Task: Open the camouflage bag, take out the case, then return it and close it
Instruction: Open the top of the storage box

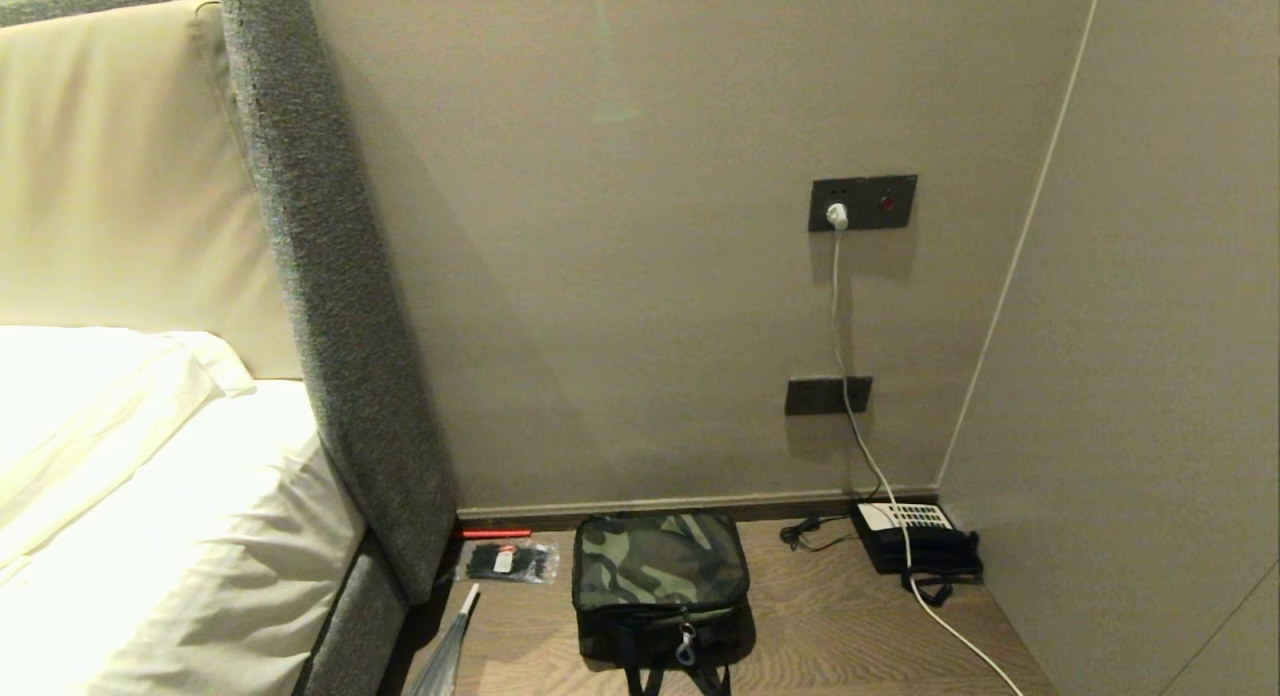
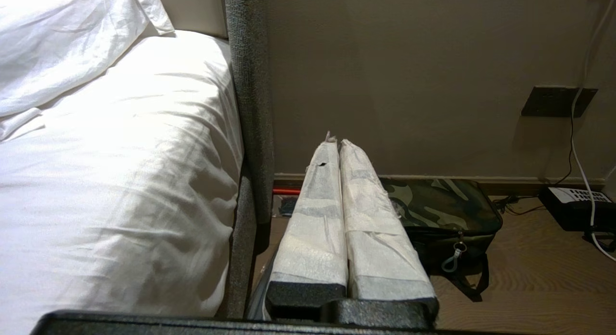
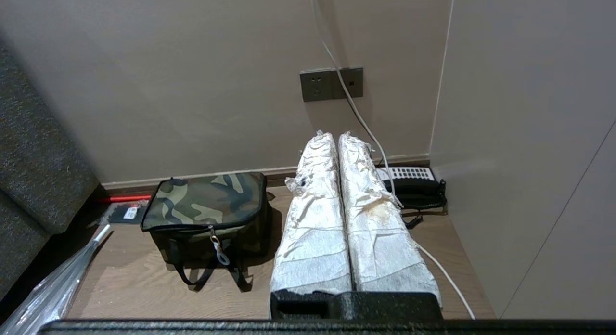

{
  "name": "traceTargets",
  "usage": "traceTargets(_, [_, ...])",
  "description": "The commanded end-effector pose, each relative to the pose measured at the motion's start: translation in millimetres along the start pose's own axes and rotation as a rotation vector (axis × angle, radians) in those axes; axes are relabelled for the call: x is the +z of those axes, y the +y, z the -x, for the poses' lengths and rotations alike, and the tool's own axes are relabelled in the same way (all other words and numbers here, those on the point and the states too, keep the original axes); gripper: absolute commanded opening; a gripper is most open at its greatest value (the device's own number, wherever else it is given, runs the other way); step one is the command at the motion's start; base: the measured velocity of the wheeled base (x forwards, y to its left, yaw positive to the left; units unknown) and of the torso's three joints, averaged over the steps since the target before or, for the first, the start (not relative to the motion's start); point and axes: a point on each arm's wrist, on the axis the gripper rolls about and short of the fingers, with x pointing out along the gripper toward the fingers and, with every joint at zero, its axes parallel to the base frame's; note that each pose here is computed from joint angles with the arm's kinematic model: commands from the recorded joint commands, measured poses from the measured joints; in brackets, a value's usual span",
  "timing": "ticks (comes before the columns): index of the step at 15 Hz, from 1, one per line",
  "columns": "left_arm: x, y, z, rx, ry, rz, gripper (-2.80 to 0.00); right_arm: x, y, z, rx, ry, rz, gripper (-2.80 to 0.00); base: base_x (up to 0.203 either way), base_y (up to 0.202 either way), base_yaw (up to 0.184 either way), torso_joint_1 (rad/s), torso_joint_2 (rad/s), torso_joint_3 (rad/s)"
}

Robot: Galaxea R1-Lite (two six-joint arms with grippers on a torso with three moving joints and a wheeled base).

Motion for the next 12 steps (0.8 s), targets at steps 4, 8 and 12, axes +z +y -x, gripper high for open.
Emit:
traceTargets(4, [-0.1,0.0,0.1,0.001,-0.002,0.001,-2.80,-3.7,-0.2,-1.0,-0.001,0.014,0.000,-2.80,0.000,0.000,0.000,0.000,0.00,0.000])
traceTargets(8, [-0.1,0.0,0.1,0.000,-0.002,0.000,-2.80,-3.4,-0.2,-1.0,-0.001,0.013,0.000,-2.80,0.000,0.000,0.000,0.000,0.00,0.000])
traceTargets(12, [-0.1,0.0,0.1,0.001,-0.002,0.000,-2.80,-3.3,-0.2,-0.9,-0.001,0.013,0.000,-2.80,0.000,0.000,0.000,0.000,0.00,0.000])
